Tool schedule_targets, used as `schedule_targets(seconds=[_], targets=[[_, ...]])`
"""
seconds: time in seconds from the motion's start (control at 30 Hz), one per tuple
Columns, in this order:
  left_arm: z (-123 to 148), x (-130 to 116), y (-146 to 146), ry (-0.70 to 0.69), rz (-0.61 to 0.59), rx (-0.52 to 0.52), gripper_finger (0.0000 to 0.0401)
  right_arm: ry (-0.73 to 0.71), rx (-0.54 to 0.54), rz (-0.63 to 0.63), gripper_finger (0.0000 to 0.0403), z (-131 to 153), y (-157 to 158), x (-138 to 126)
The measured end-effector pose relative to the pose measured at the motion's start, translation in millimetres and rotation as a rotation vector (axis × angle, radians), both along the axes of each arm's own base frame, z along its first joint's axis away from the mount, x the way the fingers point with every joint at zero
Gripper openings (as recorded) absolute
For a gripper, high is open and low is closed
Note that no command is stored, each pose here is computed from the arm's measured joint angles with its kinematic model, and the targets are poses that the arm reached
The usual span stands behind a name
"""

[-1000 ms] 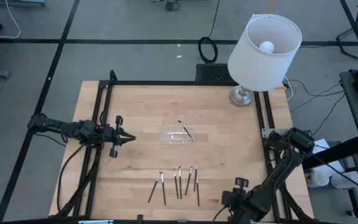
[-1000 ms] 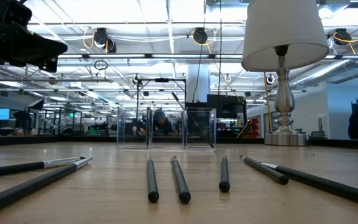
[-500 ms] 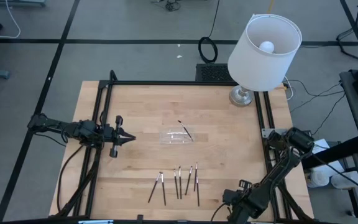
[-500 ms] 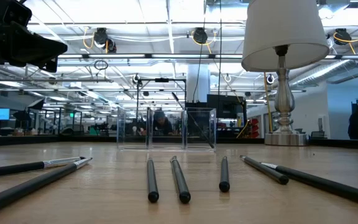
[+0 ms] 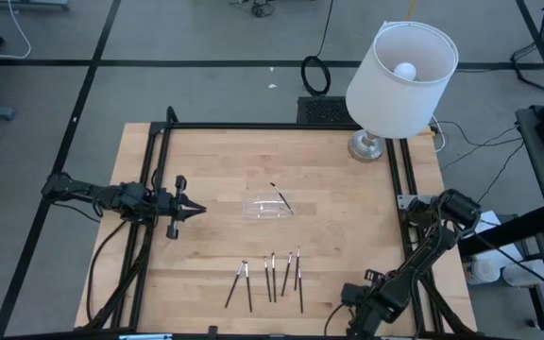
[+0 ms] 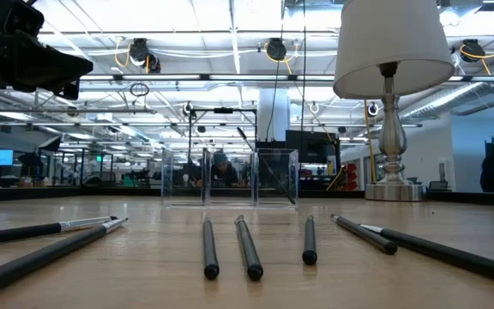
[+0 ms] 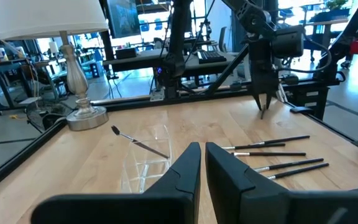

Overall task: Pick & Place Makeup Supplies
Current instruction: Put the makeup brush into the transparent organizer

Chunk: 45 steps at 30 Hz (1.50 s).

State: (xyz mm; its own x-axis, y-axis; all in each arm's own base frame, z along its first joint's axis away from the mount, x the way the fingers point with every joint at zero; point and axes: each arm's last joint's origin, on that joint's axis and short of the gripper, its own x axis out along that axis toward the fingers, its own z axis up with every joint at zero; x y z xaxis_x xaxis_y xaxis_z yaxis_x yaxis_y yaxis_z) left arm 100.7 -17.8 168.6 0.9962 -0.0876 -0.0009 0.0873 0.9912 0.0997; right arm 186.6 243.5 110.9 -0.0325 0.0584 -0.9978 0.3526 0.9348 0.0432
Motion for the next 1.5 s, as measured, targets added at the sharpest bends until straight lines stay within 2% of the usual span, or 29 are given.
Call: schedule_targets(seconds=[0.17,0.37,0.63,0.9,1.2,1.5], targets=[[0,0,0,-0.001,0.0,0.0,0.0031,0.031,-0.016,0.021,0.001,-10,-17,3],[0,0,0,0.0,0.0,0.0,0.0031,0.068,0.0,0.033,0.0019,-13,-39,18],[0,0,0,0.0,0.0,0.0,0.0031,0.045,0.009,0.016,0.0005,-13,-73,48],[0,0,0,0.0,-0.001,0.0,0.0031,-0.067,-0.081,0.061,0.0002,-7,-87,61],[0,0,0,-0.001,0.0,0.0,0.0031,-0.263,-0.225,0.064,0.0,23,-95,63],[0,0,0,0.0,0.0,0.0,0.0031,-0.283,-0.208,0.082,0.0004,35,-98,60]])
